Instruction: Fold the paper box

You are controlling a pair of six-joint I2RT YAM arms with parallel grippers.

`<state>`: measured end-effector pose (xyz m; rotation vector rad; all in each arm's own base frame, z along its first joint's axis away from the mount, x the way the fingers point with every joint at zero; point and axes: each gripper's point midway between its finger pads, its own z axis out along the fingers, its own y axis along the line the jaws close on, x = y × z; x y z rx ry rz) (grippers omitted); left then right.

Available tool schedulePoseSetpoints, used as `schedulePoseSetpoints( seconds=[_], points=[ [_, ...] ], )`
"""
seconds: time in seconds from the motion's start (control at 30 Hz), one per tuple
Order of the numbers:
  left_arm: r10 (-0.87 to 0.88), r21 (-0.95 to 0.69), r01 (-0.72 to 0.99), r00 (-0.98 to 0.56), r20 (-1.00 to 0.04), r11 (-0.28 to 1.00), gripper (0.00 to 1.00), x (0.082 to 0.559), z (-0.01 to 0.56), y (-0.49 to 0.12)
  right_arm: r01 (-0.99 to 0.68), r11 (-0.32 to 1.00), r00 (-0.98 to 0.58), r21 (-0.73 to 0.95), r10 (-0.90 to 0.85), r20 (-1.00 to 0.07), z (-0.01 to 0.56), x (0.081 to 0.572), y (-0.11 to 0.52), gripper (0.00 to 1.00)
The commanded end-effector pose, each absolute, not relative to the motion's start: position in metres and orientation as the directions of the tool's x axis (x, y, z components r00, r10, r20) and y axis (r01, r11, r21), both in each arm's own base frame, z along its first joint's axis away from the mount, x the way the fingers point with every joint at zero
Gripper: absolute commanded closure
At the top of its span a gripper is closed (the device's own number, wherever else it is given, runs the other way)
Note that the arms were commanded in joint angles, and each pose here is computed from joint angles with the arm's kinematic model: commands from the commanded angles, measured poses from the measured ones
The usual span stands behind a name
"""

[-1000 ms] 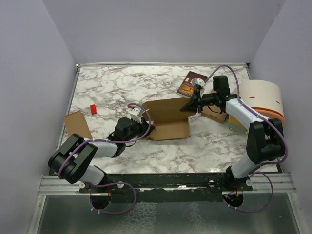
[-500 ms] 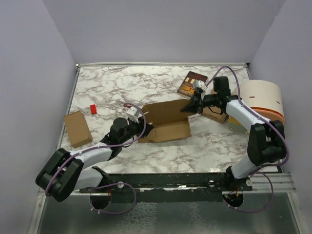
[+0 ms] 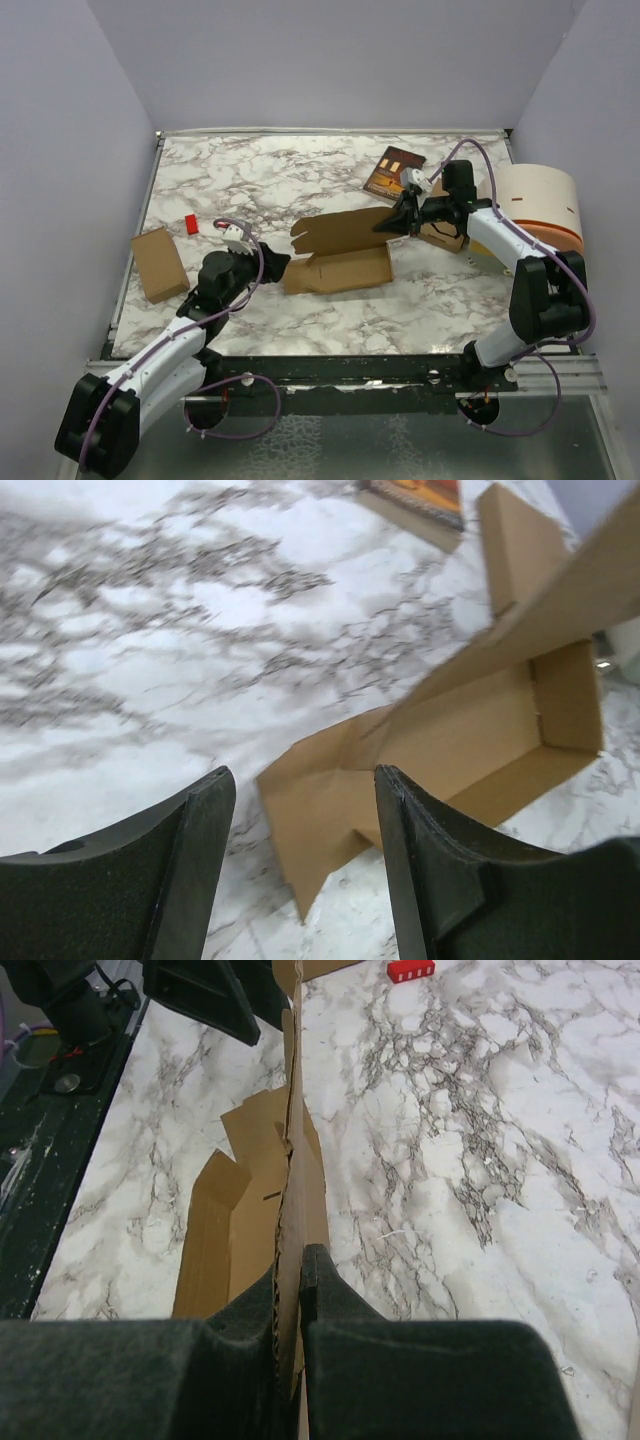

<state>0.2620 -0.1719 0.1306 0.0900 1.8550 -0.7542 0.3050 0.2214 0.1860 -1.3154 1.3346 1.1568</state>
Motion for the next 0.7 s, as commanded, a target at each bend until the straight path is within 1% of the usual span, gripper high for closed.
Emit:
schedulePoseSetpoints(
  seconds=[0.0,0.2,0.33,0.47,0.67],
  points=[
    [-0.339,-0.52,0.239,-0.529,-0.778,0.82,0.39,0.256,0.093,-0.144,-0.999,-0.027,0.038,-0.035,-0.119,-0.992,0.2,0.302,0.22,0.99],
    [-0.361,-0.576,0.213,-0.598,-0.716,0.79,0.37,0.254,0.073,-0.149,-0.999,-0.025,0.039,-0.037,-0.118,-0.992,0.2,0.302,0.22,0.99],
    [-0.382,-0.631,0.238,-0.623,-0.683,0.739,0.4,0.252,0.07,-0.161,-0.999,-0.025,0.037,-0.035,-0.118,-0.992,0.2,0.302,0.22,0.99],
    [-0.388,-0.662,0.254,-0.643,-0.66,0.705,0.49,0.251,0.068,-0.169,-0.999,-0.026,0.037,-0.035,-0.117,-0.992,0.2,0.302,0.22,0.99],
    [-0.396,-0.688,0.278,-0.651,-0.648,0.67,0.68,0.254,0.074,-0.178,-0.999,-0.026,0.037,-0.034,-0.117,-0.992,0.201,0.301,0.22,0.99]
  ],
)
